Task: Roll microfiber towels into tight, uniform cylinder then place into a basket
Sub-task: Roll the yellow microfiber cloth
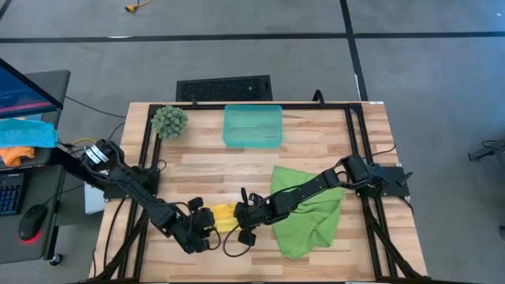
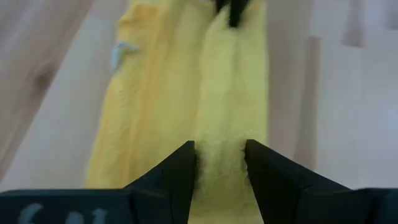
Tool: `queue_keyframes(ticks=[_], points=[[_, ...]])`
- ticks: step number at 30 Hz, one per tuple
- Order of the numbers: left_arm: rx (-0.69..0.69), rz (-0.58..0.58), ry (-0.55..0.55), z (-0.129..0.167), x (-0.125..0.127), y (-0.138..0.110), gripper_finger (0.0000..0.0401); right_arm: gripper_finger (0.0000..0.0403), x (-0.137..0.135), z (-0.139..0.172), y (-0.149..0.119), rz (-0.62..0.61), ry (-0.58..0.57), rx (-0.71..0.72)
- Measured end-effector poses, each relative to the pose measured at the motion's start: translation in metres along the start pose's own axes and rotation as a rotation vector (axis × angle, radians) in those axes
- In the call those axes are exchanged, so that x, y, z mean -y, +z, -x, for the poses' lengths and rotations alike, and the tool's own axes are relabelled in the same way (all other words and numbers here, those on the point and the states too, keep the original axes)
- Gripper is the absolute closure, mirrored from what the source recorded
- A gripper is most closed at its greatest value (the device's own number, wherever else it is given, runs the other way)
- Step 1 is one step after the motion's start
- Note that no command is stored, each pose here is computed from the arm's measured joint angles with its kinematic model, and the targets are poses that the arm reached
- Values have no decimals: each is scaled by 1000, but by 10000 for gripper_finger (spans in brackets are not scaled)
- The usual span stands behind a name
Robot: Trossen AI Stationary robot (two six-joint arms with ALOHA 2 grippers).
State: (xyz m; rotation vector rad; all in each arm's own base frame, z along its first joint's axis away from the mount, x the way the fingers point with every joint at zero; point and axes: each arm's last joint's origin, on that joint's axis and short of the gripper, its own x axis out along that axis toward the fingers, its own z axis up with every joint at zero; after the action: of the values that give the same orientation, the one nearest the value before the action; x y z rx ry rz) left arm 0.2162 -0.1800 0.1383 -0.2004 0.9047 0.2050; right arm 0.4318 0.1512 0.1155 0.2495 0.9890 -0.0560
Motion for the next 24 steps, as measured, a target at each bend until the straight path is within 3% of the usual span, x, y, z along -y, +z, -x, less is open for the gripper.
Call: queue_keyframes(ticks=[6, 11, 16, 24], points=[[-7, 45, -30, -4, -4, -7, 267, 393, 0, 0, 0, 0, 0, 0], [-10, 37, -36, -2, -4, -7, 267, 380, 0, 0, 0, 0, 0, 0], [10, 32, -71, 15, -6, -1, 267, 389, 0, 0, 0, 0, 0, 0], [171, 19, -124, 44, -3, 11, 267, 381, 0, 0, 0, -1, 0, 0]])
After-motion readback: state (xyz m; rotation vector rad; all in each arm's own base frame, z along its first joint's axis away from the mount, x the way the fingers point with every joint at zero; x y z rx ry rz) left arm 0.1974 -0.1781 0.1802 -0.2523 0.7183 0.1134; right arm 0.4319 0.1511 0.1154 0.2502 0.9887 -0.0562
